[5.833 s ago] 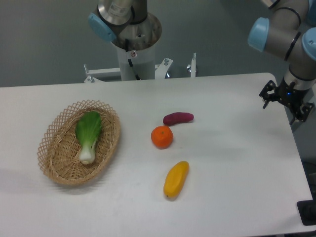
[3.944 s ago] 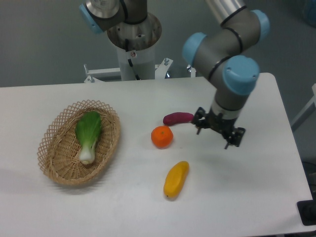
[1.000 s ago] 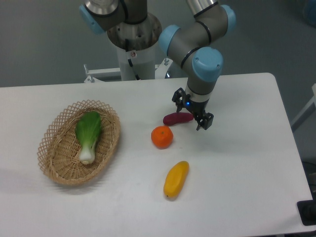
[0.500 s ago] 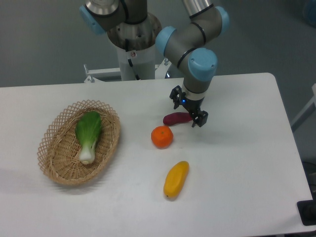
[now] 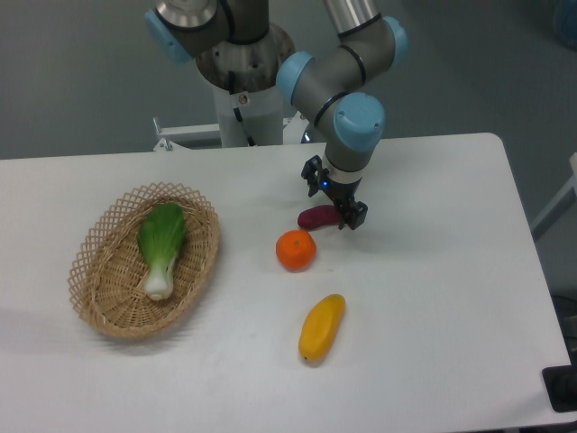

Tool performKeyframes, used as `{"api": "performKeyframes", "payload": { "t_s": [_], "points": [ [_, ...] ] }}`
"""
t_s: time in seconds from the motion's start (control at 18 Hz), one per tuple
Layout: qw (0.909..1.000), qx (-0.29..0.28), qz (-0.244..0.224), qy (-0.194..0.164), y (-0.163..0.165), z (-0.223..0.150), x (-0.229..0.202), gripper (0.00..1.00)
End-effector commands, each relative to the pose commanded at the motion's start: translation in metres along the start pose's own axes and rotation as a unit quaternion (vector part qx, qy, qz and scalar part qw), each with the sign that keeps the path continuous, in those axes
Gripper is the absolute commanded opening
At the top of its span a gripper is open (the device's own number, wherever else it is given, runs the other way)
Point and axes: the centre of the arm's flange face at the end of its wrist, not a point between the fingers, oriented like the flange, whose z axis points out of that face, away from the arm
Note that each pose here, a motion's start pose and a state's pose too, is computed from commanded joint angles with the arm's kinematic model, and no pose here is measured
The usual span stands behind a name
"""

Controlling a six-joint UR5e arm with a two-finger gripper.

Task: Pick up the sweet potato from the table
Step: 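Lower the gripper onto the sweet potato and close on it, then lift the grasped sweet potato up off the table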

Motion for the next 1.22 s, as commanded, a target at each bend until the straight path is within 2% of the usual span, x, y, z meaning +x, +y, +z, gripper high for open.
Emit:
{"api": "performKeyframes", "payload": {
  "t_s": [0.11, 0.39, 0.56, 0.72, 1.11, 1.22],
  "points": [
    [1.0000, 0.000, -0.001, -0.001, 0.000, 0.000, 0.000, 0.76],
    [1.0000, -0.001, -0.001, -0.010, -0.001, -0.001, -0.002, 0.35],
    [0.9999, -0.001, -0.002, -0.013, 0.000, -0.004, -0.003, 0.19],
    [0.9998, 0.000, -0.002, -0.018, 0.000, -0.007, -0.006, 0.13],
    [0.9993, -0.005, -0.005, -0.037, 0.004, -0.032, -0.023, 0.13],
    [0.9987, -0.021, -0.006, -0.046, 0.008, -0.039, -0.027, 0.13]
  ]
}}
